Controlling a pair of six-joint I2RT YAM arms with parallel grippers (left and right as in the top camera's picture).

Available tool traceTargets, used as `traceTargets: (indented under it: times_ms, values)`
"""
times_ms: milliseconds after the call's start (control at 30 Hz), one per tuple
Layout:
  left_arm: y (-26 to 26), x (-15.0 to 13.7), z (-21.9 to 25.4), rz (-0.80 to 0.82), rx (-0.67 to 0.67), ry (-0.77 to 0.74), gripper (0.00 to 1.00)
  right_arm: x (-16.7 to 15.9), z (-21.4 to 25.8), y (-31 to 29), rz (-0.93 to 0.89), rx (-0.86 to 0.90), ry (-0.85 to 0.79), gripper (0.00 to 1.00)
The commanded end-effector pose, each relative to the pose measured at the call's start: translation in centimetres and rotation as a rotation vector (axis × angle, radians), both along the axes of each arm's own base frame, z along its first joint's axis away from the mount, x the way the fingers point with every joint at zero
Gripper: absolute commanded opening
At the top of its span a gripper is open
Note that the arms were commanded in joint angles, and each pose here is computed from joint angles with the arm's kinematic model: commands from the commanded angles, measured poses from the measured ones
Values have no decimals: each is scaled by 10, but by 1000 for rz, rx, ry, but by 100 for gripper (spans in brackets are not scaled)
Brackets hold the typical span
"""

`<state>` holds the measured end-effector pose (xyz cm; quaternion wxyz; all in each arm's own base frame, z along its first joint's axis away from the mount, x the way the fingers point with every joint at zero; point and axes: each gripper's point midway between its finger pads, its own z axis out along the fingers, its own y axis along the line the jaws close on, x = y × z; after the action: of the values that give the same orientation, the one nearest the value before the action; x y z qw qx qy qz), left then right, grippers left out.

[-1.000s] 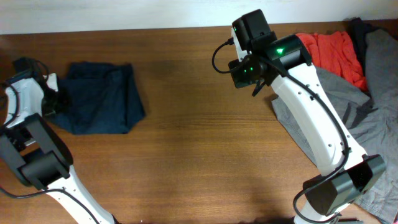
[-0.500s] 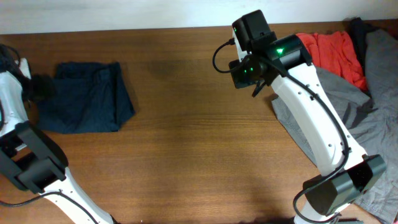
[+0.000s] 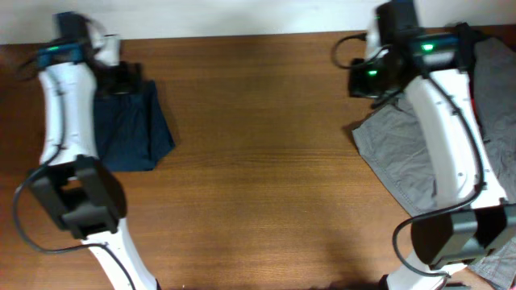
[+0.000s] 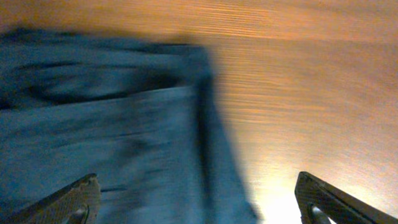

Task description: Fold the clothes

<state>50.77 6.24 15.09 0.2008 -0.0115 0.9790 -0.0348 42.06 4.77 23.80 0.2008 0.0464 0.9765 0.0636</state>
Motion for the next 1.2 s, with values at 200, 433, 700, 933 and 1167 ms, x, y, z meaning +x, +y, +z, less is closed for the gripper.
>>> traceTargets:
  times_ms: [200,433,700,933,1167]
  values:
    - [-90,-2,3,-194,0,-3,84,-23,-9,-53,-91,20,107,50]
    - [-110,-15,-54,-196,-108,90,76,-26,-10,-52,-75,14,120,50]
    - [-108,-40,-121,-185,-114,236,75,-26,-10,-52,-75,14,120,48]
    - [-73,-59,-149,-123,8,331,66,-27,-10,-52,-75,13,124,47]
    - [-13,-73,-146,77,86,391,62,-27,-10,-52,-75,13,125,47]
